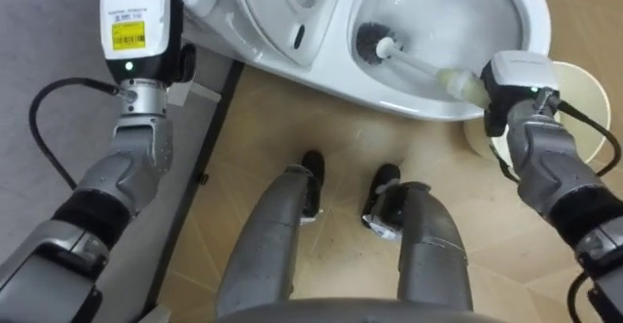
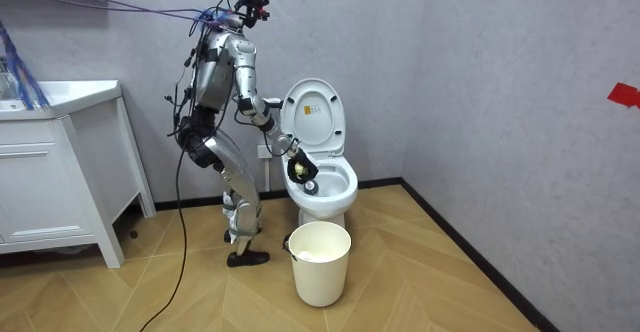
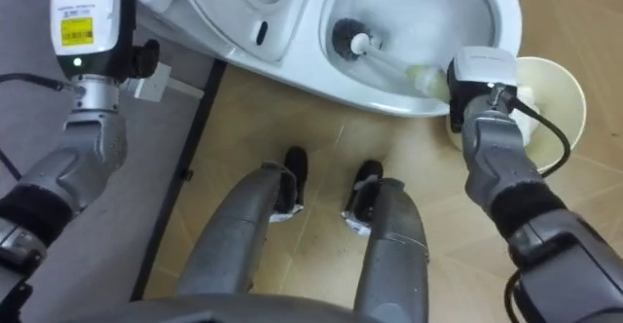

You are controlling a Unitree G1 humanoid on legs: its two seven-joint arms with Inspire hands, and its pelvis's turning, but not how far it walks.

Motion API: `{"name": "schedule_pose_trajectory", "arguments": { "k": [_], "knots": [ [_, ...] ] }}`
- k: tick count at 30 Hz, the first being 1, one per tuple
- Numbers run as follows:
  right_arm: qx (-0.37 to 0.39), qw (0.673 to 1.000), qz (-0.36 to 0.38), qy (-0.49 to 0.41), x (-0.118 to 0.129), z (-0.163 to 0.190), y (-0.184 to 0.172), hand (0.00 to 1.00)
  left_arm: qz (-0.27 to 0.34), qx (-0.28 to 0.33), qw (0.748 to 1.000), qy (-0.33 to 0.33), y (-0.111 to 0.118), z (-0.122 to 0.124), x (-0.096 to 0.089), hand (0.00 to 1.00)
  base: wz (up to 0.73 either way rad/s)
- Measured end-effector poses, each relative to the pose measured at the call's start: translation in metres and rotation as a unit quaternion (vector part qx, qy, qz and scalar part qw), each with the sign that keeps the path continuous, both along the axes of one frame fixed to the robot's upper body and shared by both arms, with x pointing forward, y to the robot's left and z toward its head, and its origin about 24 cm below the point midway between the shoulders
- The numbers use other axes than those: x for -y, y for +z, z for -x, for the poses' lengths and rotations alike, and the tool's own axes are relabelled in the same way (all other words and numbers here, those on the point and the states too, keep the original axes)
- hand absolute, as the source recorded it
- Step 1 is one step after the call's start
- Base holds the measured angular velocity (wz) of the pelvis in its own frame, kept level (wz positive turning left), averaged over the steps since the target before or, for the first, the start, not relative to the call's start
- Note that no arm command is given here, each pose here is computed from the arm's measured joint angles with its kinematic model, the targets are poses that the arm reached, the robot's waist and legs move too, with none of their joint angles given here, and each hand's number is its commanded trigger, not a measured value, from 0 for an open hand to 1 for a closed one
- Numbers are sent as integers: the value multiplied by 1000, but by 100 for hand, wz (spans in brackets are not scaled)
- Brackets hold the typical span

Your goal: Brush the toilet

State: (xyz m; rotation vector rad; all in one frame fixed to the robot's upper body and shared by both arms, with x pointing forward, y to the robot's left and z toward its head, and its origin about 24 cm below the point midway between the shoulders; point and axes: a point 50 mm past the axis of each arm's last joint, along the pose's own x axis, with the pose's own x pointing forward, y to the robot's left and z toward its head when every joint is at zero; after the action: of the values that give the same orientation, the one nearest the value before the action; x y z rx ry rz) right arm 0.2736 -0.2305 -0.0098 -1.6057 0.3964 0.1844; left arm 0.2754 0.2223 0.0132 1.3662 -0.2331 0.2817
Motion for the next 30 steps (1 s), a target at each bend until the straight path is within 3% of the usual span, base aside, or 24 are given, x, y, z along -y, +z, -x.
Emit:
{"name": "schedule_pose_trajectory", "arguments": {
  "k": [8, 13, 15, 19, 23, 26, 30],
  "knots": [
    [-13, 1000, 4, 26, -15, 14, 11, 100, 12, 11, 1000, 15, -5, 16, -11, 0, -4],
    [-15, 999, 36, 24, -5, 7, 15, 100, 9, 8, 1000, 11, -4, 15, -14, 0, -1],
    [-33, 999, 41, 10, 12, -7, 8, 100, -6, -4, 1000, 0, -3, 9, -14, 0, 2],
    [-35, 995, -58, -69, 36, -25, 4, 100, -37, 6, 999, -17, 8, -2, -15, 0, 14],
    [34, 967, -194, -161, 47, -40, 15, 100, -41, 43, 998, -18, 19, -9, -11, 0, 24],
    [63, 964, -183, -183, 60, -46, 26, 100, -47, 48, 998, -12, 16, -7, -9, 0, 13],
    [72, 981, -115, -142, 60, -46, 28, 100, -46, 45, 998, 0, 13, -8, -7, 0, 6]
  ]
}}
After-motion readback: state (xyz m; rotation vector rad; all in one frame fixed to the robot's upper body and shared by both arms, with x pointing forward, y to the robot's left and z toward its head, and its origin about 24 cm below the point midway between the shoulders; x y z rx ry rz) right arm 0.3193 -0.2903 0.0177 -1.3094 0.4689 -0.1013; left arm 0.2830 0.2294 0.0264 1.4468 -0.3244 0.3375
